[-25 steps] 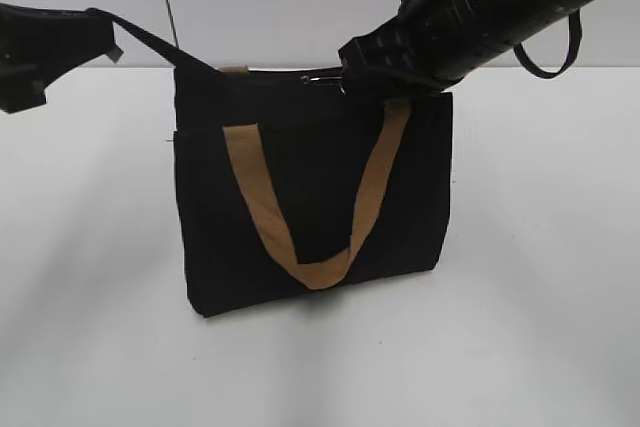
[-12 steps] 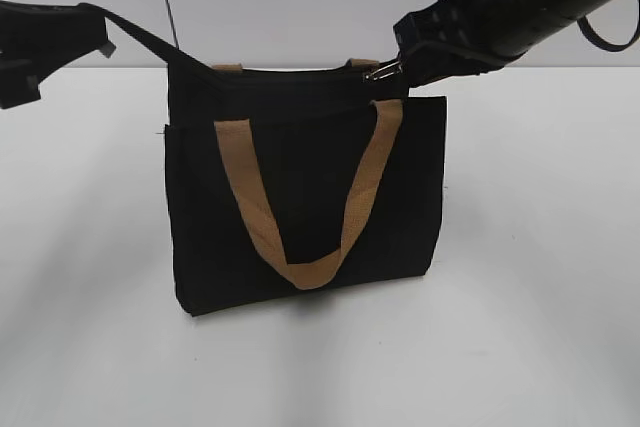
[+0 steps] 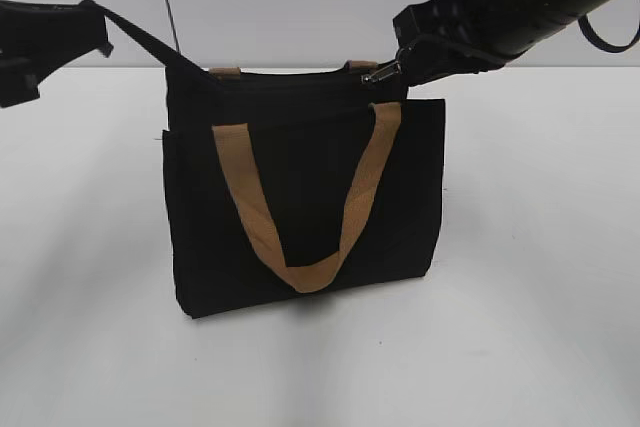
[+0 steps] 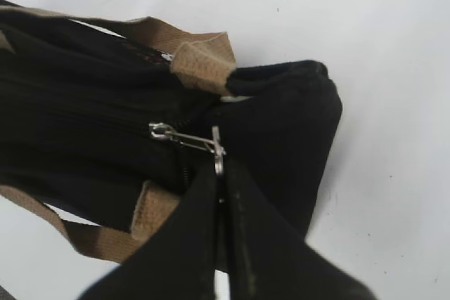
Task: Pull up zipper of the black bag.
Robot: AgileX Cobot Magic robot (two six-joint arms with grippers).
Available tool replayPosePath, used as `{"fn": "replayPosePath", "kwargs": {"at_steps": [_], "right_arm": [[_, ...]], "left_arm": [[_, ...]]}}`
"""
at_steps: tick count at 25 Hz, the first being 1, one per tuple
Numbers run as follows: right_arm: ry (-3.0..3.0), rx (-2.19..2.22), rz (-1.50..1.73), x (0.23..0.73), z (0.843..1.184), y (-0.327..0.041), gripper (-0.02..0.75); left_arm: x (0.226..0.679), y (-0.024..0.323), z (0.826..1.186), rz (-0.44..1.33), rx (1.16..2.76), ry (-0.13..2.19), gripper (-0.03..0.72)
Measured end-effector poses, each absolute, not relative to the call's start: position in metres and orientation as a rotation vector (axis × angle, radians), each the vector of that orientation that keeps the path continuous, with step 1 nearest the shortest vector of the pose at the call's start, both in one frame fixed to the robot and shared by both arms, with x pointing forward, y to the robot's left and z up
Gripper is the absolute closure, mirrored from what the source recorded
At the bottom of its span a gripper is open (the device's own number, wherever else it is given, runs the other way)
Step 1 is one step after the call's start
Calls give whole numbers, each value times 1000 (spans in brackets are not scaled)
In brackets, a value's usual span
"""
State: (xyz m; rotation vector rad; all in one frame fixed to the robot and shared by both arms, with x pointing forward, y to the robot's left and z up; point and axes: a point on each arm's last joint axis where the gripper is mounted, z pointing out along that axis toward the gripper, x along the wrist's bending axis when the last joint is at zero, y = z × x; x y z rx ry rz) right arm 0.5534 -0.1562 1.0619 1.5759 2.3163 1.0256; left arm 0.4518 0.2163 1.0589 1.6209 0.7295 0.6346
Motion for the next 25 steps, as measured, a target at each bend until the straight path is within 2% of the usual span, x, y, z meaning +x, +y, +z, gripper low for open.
{"fn": "replayPosePath", "kwargs": {"at_steps": [2, 5, 7, 9, 11, 13, 15, 18, 22, 25], "right_arm": [[2316, 1577, 1026, 553, 1062, -156, 722], [2314, 1580, 1026, 554, 1062, -157, 635], [2320, 1581, 1021, 553, 1062, -157, 526], [2338, 1586, 1009, 552, 1061, -157, 423], [2361, 1595, 992, 550, 1060, -157, 344], [2392, 1595, 971, 547, 1059, -157, 311], [2417, 1584, 950, 544, 1061, -158, 298], [2447, 1540, 902, 537, 1067, -162, 292], [2469, 1488, 818, 526, 1077, -171, 291], [2465, 1513, 734, 519, 1081, -178, 291]], "left_arm": [[452, 216, 1059, 634, 1620, 730, 601], [452, 217, 1060, 637, 1608, 739, 459], [452, 218, 1060, 637, 1607, 741, 361], [452, 218, 1060, 639, 1608, 744, 313], [454, 221, 1058, 664, 1625, 780, 293], [457, 228, 1053, 720, 1659, 869, 286], [461, 240, 1046, 791, 1683, 1039, 283], [462, 266, 1031, 867, 1667, 1433, 281], [458, 282, 1009, 802, 1612, 1825, 275], [454, 279, 998, 687, 1612, 1949, 274]]}}
